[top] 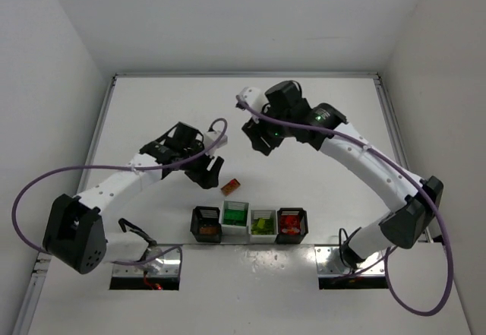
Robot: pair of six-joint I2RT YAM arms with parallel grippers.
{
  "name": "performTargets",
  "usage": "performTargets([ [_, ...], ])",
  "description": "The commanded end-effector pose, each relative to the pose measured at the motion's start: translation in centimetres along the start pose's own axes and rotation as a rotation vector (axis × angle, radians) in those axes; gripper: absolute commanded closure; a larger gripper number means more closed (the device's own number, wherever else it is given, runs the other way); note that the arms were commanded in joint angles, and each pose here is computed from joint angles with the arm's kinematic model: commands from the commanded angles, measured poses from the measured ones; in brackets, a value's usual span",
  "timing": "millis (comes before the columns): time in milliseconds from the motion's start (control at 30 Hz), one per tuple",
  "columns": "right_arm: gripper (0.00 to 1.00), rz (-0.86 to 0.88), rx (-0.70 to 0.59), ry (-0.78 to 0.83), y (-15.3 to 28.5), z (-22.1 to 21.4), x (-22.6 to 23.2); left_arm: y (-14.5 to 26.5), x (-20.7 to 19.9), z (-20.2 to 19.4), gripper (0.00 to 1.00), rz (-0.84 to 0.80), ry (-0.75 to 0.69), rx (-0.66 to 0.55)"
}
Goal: Sort the legos into containers by color
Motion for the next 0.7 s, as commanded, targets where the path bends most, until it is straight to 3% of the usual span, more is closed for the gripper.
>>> performTargets([
  [0,0.44,-0.125,-0.052,-0.091,1.3,-0.4,-3.7,-1.8,-1.2,0.1,0.28,-0.019,-0.014,0.055],
  [233,0.44,-0.168,-0.072,-0.182,2.9,-2.5,-6.6,-4.5,-3.0,-0.1,0.29,-0.008,-0.065,0.152],
  [667,0.44,-0.149,-0.085,-0.255,3.4,-3.9,-7.9,-8.2,-3.7,-0.4,0.29,0.012,-0.079,0.241],
])
Point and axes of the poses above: each gripper's point midway between its finger pads, its own y axis back along the fingers, its own x axis along the line the jaws close on, z = x × y, the point moved 5 cm from there along y, back along the fingers, and after that the axes turned 1 degree about -y, right-handed, at the moved point
